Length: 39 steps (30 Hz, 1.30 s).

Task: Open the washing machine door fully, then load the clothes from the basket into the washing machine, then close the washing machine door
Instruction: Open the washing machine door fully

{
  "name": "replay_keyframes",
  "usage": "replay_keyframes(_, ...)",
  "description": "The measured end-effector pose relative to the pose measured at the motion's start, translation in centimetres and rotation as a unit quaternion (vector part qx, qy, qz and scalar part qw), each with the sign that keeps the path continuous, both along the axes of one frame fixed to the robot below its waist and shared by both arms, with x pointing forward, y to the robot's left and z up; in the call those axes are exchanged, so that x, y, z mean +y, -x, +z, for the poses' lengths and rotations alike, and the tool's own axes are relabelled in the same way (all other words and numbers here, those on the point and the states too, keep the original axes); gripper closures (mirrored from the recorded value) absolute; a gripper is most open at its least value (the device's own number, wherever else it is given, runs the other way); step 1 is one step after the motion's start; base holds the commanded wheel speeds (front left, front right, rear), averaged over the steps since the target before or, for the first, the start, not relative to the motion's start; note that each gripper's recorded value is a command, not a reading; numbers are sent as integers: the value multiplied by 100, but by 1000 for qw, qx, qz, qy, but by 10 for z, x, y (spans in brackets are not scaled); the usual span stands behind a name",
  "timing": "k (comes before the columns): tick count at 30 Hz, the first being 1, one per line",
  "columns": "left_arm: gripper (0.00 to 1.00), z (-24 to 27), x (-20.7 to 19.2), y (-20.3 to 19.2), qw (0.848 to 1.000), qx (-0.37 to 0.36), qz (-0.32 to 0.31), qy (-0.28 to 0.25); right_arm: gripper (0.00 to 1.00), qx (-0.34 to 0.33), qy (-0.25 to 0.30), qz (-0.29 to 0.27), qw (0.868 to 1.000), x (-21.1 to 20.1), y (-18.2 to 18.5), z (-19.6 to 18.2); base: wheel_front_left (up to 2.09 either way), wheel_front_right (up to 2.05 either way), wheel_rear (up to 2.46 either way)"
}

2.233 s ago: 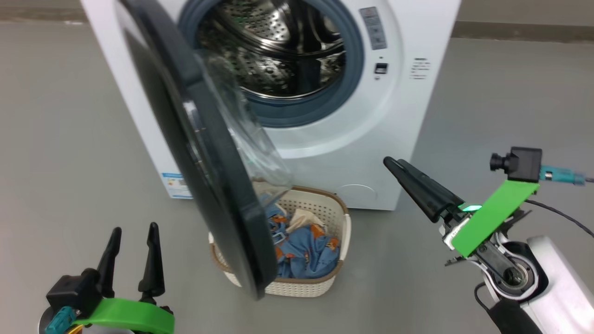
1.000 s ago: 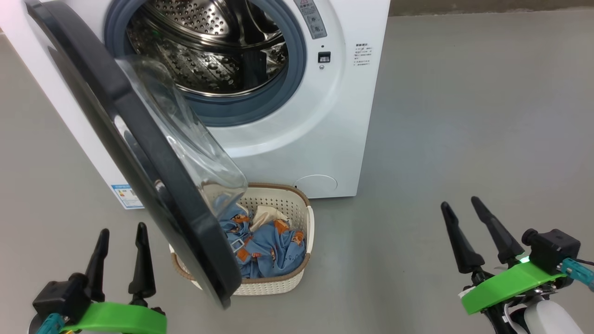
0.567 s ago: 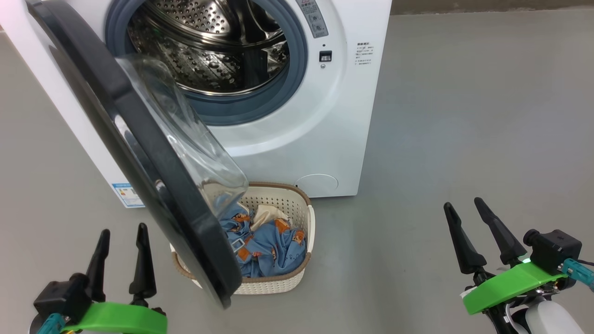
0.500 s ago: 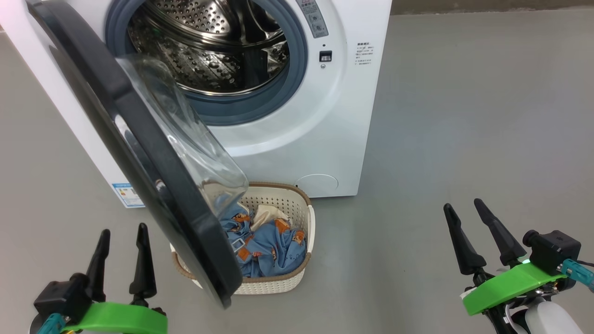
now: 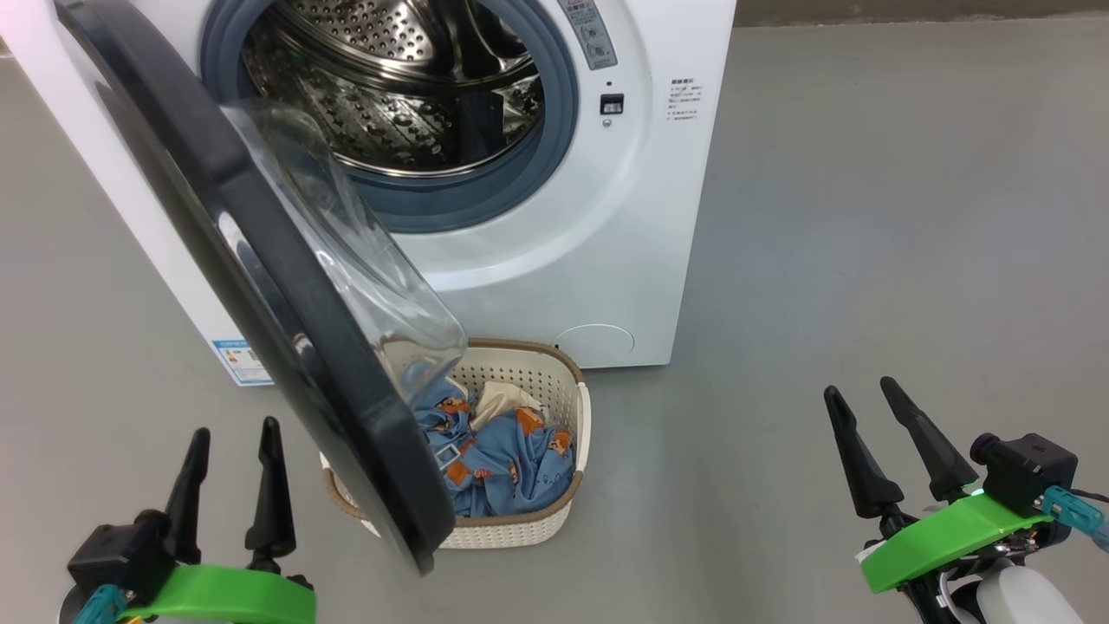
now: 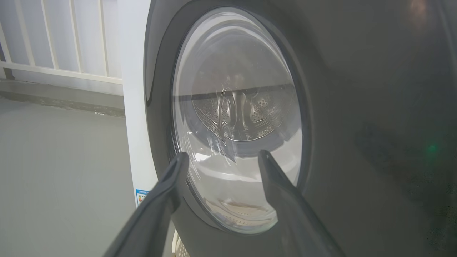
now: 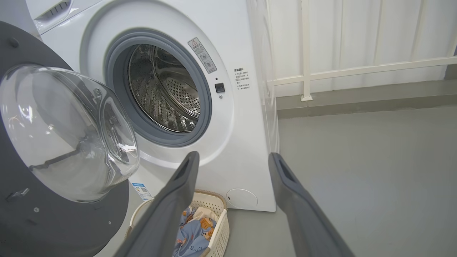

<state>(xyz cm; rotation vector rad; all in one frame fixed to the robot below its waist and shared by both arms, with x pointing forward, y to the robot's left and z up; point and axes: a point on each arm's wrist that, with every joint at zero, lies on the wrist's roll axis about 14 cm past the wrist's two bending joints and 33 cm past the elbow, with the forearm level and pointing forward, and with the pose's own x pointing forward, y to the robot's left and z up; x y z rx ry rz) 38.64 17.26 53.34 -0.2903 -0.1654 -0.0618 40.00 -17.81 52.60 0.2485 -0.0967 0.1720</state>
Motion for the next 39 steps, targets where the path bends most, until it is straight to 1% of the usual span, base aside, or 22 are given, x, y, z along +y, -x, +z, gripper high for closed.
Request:
replay_keyframes(7, 0, -1, 0, 0, 1000, 2, 0, 0, 0, 3, 0, 3, 1000, 2, -1, -2, 0, 0, 0)
replay_keyframes(8, 4, -1, 0, 0, 1000, 2, 0, 0, 0, 3, 0, 3, 1000, 2, -1, -2, 0, 0, 0)
replay_keyframes(11, 81, -1, 0, 0, 1000, 1, 0, 0, 0, 4, 1, 4, 1000, 3, 0, -3, 0, 0, 0)
replay_keyframes(12, 100, -1, 0, 0, 1000, 1, 0, 0, 0, 4, 1, 4, 1000, 3, 0, -3, 0, 0, 0)
replay_keyframes(18, 100, 10, 1, 1, 1000, -15, 1, 0, 0, 3, 1, 5, 1000, 3, 0, -2, 0, 0, 0)
replay_keyframes(26, 100, 65, -3, 7, 995, -102, -5, -2, 0, 2, 1, 10, 1000, 7, -1, -1, 0, 0, 0)
replay_keyframes(30, 100, 104, -15, 16, 987, -162, -19, -3, 0, 1, 0, 12, 1000, 9, -2, 0, 0, 0, 0)
replay_keyframes(34, 100, 142, -27, 32, 974, -225, -37, -1, 0, 0, -2, 15, 1000, 12, -2, 1, 0, 0, 0)
replay_keyframes(37, 100, 159, -40, 41, 966, -253, -59, 4, 0, 0, -5, 17, 1000, 14, -1, 1, 0, 0, 0)
replay_keyframes(39, 100, 162, -46, 43, 964, -258, -68, 7, 0, 0, -6, 17, 1000, 14, -1, 1, 0, 0, 0)
